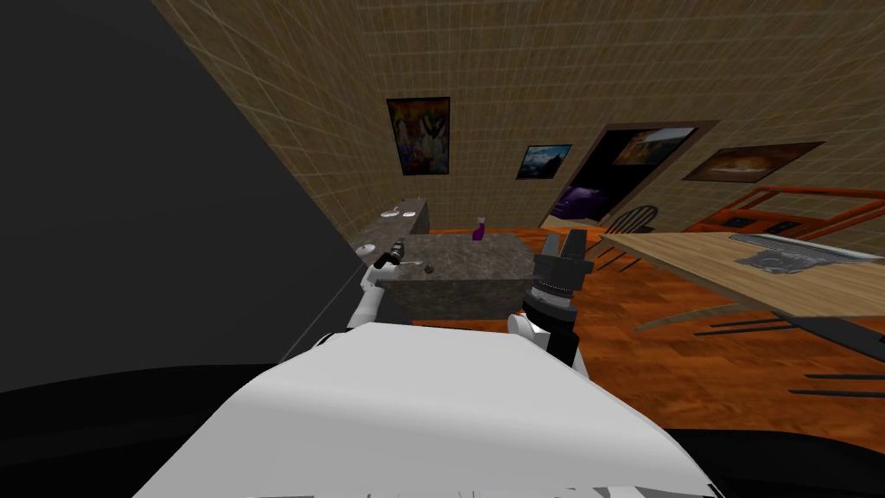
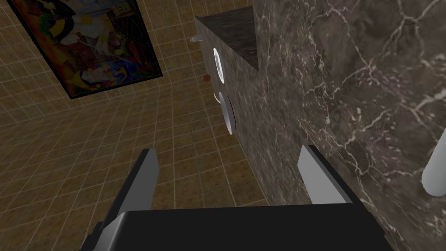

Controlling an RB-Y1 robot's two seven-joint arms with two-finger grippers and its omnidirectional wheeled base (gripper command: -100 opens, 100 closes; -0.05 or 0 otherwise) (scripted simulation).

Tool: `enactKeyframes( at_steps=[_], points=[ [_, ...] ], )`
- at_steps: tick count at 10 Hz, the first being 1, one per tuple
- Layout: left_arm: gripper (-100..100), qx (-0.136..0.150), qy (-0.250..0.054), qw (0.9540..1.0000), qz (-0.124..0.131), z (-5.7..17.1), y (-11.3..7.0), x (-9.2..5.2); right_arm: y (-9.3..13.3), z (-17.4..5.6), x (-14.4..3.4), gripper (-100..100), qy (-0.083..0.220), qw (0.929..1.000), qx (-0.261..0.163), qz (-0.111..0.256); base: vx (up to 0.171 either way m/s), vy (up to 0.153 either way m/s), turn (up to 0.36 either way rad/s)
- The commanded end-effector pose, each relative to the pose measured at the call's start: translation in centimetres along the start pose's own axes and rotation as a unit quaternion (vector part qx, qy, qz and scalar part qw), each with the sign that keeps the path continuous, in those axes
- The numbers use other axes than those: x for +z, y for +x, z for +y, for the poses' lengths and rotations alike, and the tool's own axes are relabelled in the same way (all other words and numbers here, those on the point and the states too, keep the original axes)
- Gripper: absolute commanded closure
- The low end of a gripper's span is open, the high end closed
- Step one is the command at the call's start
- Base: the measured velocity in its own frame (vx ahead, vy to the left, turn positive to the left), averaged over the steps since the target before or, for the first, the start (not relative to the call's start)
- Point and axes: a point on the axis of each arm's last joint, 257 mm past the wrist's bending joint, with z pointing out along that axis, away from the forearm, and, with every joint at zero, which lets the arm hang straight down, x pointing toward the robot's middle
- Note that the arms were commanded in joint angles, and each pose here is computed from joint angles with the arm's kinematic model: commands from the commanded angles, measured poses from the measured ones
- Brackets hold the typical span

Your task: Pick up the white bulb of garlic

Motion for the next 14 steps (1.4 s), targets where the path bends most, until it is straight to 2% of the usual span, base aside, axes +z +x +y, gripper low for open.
enactKeyframes(
  at_steps=[1,8,11,12,13,14],
  points=[
    [-100,-0.004,-0.019,0.9998,0.000,0.6,-0.3,0.1,0.0,0.0,0.0,0,0.000,1.0000,0.000,0.000,-0.009,-0.030,0.037],
    [-100,-0.014,-0.090,0.9959,0.005,2.9,-0.8,0.3,0.0,0.0,0.0,0,0.000,1.0000,0.000,0.000,-0.008,-0.033,0.031],
    [-100,-0.022,-0.118,0.9927,0.007,3.2,-1.1,0.4,0.0,0.0,0.0,0,0.000,1.0000,0.000,0.000,0.001,-0.039,0.031],
    [-100,-0.022,-0.132,0.9909,0.009,3.9,-1.0,0.2,0.0,0.0,0.0,0,0.000,1.0000,0.000,0.000,0.006,-0.037,0.023],
    [-100,-0.026,-0.138,0.9901,0.010,3.5,-1.1,0.4,0.0,0.0,0.0,0,0.000,1.0000,0.000,0.000,0.006,-0.044,0.037],
    [-100,-0.026,-0.152,0.9880,0.011,4.2,-1.0,0.2,0.0,0.0,0.0,0,0.000,1.0000,0.000,0.000,0.008,-0.041,0.018]
  ],
)
